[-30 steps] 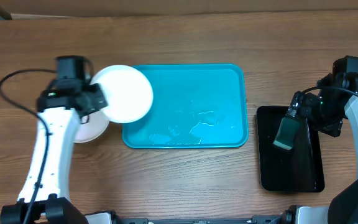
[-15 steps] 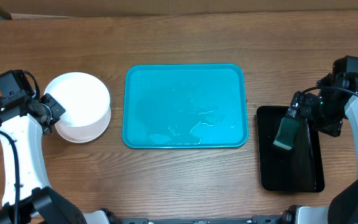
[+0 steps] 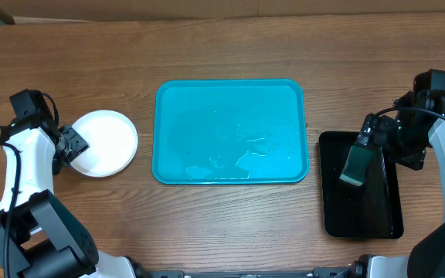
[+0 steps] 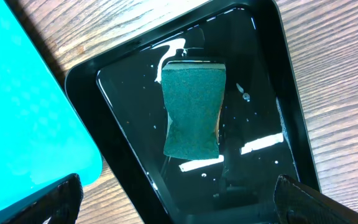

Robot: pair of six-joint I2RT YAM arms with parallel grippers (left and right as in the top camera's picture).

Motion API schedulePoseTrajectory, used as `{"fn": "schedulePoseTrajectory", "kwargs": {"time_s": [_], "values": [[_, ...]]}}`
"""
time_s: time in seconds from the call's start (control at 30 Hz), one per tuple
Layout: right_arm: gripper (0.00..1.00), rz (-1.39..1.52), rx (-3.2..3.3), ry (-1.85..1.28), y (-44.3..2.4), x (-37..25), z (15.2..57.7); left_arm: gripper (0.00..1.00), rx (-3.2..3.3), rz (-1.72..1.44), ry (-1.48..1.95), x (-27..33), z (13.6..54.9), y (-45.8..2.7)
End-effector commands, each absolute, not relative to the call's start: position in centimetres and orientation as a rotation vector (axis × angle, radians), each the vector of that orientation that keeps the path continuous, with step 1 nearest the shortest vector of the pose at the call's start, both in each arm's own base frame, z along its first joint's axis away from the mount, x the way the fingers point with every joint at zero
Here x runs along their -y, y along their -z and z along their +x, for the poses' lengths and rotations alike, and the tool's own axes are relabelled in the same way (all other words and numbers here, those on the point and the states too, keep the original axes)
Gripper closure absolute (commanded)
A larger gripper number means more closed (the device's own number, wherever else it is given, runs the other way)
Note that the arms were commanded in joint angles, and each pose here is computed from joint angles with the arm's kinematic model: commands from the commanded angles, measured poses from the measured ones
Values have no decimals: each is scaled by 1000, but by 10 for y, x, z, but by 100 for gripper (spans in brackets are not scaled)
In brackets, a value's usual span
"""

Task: Clean dirty plates on tray and stack at the side
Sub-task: 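Lower the white plate onto the stacked plates and release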

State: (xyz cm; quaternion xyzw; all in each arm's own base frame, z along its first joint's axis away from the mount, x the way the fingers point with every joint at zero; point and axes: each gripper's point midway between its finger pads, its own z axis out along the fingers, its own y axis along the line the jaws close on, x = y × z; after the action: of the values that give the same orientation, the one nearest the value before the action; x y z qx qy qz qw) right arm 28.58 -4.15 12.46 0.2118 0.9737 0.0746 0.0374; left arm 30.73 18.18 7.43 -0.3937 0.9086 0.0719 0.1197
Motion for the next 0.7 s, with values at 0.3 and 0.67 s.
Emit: {"fn": "schedulePoseTrajectory", "kwargs": {"time_s": [0.3,0.67], "values": [[0,590,-2903,-429,-137,20,307,0,-2510,-906,156,-139,356,-143],[0,153,-2834,-456,-145,-42,337,0,-2836,-495,179,-35,310,-146]]}}
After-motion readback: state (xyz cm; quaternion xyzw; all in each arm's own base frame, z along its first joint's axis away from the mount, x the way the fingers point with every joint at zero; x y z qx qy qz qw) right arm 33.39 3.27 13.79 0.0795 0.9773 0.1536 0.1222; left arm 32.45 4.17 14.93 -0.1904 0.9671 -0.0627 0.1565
